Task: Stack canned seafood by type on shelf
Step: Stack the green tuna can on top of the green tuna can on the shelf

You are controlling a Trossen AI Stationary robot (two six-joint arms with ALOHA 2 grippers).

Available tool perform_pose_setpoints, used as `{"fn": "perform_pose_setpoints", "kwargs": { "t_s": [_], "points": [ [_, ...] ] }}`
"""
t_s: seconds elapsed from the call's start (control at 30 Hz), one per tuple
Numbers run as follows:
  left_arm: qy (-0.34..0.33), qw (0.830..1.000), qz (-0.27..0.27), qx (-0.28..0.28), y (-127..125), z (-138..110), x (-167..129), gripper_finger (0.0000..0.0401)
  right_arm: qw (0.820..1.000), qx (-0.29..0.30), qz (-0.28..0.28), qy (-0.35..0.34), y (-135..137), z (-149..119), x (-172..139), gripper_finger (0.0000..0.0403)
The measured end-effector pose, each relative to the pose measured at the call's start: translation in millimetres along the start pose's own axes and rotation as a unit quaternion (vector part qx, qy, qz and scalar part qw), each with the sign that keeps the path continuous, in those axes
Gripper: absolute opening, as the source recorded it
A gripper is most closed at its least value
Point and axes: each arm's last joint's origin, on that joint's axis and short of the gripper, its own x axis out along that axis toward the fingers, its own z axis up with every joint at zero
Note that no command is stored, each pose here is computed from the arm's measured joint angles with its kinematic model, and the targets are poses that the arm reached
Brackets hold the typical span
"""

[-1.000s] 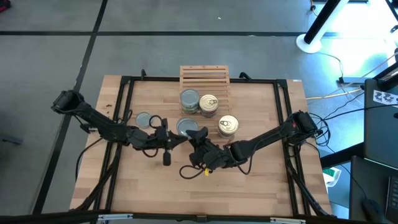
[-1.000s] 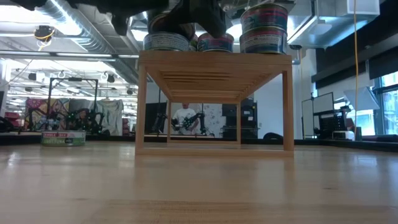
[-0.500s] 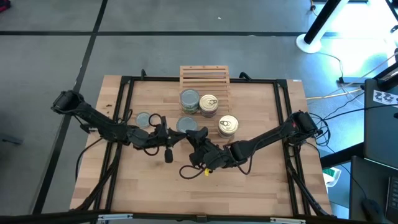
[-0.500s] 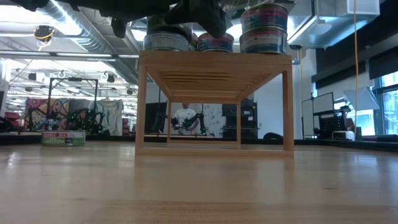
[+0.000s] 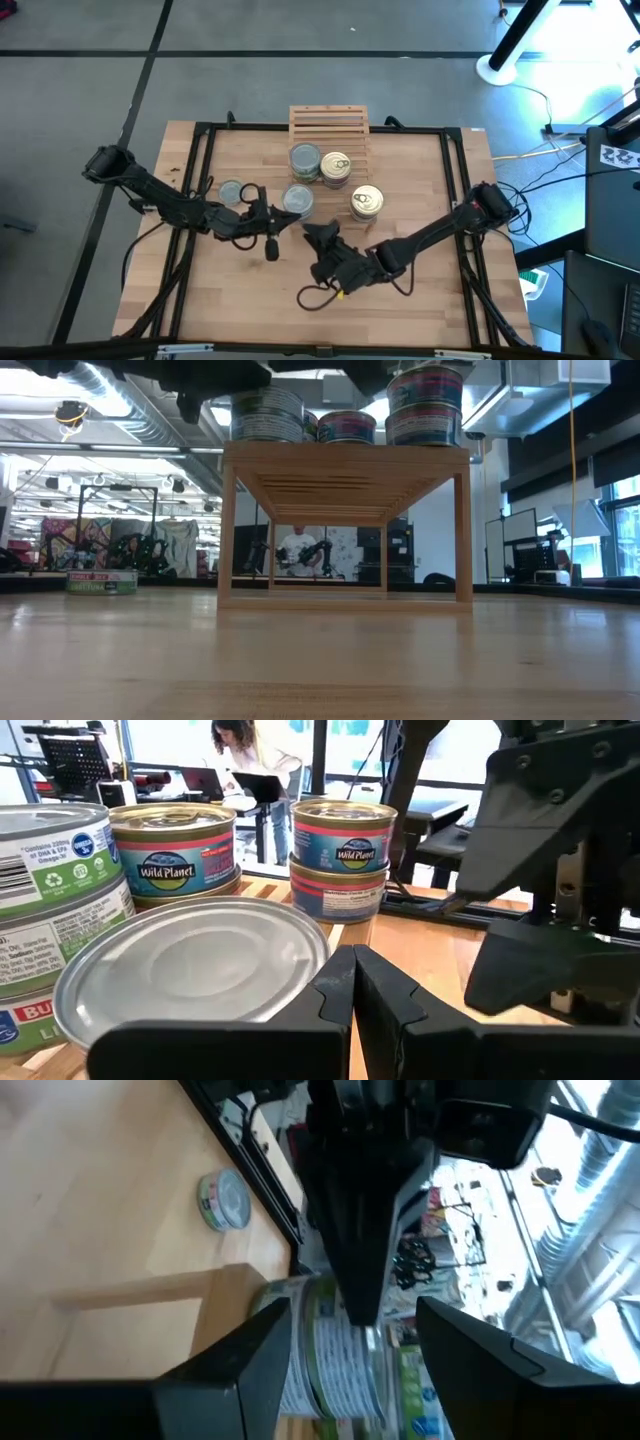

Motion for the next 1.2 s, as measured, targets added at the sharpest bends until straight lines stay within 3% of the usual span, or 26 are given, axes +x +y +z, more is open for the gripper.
{"fn": "perform_pose_setpoints", "kwargs": {
  "t_s": [0.2,0.63,0.87,1.0,1.2],
  "points": [
    [-0.012,1.000,-0.014,0.021,-3.4,5.7,-6.7,0.0005,0.999,-0.001,-0.024,0.022,4.2,6.7,-17.1,0.0216],
    [-0.046,0.991,-0.055,0.113,-6.2,28.6,-37.4,0.0005,0.999,0.042,-0.021,-0.017,10.3,22.9,-58.9,0.0216],
    [0.052,0.973,-0.070,0.213,2.9,13.5,-53.2,0.0005,0.997,0.069,-0.033,0.010,19.8,22.0,-75.3,0.0216],
    [0.128,0.973,-0.039,0.191,15.9,2.2,-65.0,0.0005,0.996,0.088,-0.003,0.014,29.8,15.1,-78.5,0.0216],
    [0.224,0.963,0.007,0.149,32.7,-14.8,-77.5,0.0005,0.982,0.154,0.111,0.007,42.7,4.6,-75.1,0.0216]
  ]
}}
